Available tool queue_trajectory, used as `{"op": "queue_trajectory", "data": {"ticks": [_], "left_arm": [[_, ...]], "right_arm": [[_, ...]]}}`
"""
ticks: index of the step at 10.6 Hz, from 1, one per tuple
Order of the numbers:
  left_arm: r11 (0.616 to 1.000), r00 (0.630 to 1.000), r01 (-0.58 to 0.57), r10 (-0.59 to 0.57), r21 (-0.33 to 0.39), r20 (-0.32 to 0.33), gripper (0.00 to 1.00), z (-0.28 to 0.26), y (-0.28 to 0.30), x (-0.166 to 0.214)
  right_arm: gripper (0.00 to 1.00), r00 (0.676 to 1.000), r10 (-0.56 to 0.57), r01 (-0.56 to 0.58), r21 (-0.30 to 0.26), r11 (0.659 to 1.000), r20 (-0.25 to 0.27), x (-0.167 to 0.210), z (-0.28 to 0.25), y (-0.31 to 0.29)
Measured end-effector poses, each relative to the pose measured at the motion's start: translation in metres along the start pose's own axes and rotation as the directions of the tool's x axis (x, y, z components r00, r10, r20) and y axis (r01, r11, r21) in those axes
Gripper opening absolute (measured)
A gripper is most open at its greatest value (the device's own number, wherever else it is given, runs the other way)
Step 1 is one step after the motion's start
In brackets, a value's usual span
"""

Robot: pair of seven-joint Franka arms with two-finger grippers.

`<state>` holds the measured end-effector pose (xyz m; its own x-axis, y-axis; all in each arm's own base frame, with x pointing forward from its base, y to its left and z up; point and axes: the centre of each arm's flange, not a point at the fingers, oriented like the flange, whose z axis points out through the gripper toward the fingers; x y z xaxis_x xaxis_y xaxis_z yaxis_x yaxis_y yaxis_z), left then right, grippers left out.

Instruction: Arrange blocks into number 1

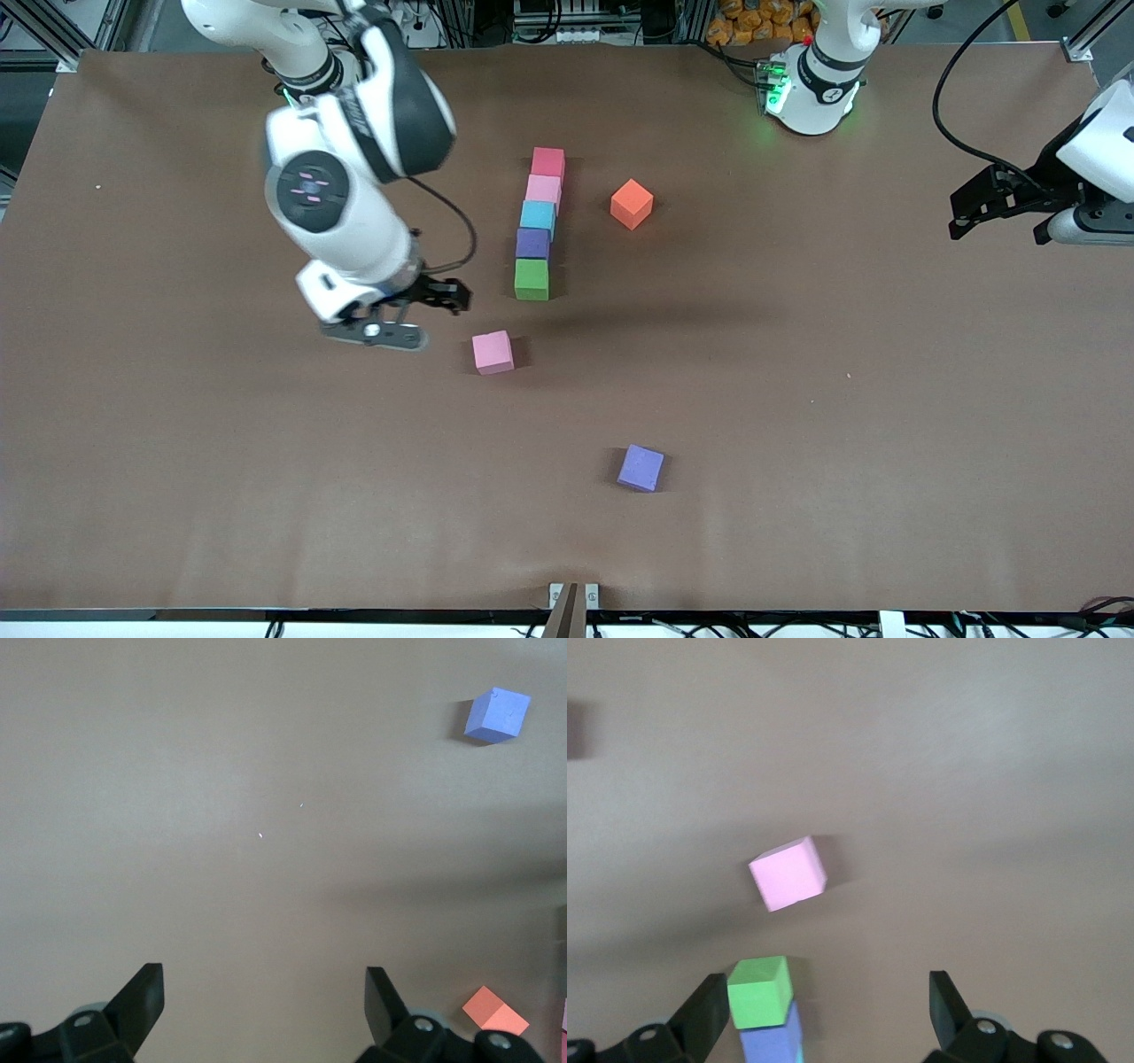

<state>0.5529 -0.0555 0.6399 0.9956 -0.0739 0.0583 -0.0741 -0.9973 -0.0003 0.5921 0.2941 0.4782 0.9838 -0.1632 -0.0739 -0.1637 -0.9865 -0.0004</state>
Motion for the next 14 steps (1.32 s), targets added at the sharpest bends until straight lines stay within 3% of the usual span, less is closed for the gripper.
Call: {"op": "queue_trajectory", "data": {"ticks": [4,7,10,14], "left_arm": [[1.000,1.000,0.002,-0.002,-0.002,-0.006,1.00,0.000,0.000,0.001],[1.000,1.000,0.006,-0.006,-0.002,-0.008,1.00,-0.001,-0.002,0.001],[1.000,1.000,0.014,-0.014,-0.002,-0.009,1.00,-0.001,-0.001,0.001],[1.000,1.000,0.013,-0.013,-0.003,-0.009,1.00,-0.001,0.000,0.001]], "right_arm": [[1.00,0.994,0.062,-0.059,0.039,0.998,-0.085,0.029,-0.089,0.091],[1.00,0.996,0.029,-0.022,0.096,0.995,-0.081,0.034,-0.140,0.192],[1.00,0.990,-0.081,0.087,0.043,0.995,-0.119,0.033,-0.170,0.282],[1.00,0.979,-0.149,0.159,0.064,0.985,-0.137,0.012,-0.200,0.359]]}}
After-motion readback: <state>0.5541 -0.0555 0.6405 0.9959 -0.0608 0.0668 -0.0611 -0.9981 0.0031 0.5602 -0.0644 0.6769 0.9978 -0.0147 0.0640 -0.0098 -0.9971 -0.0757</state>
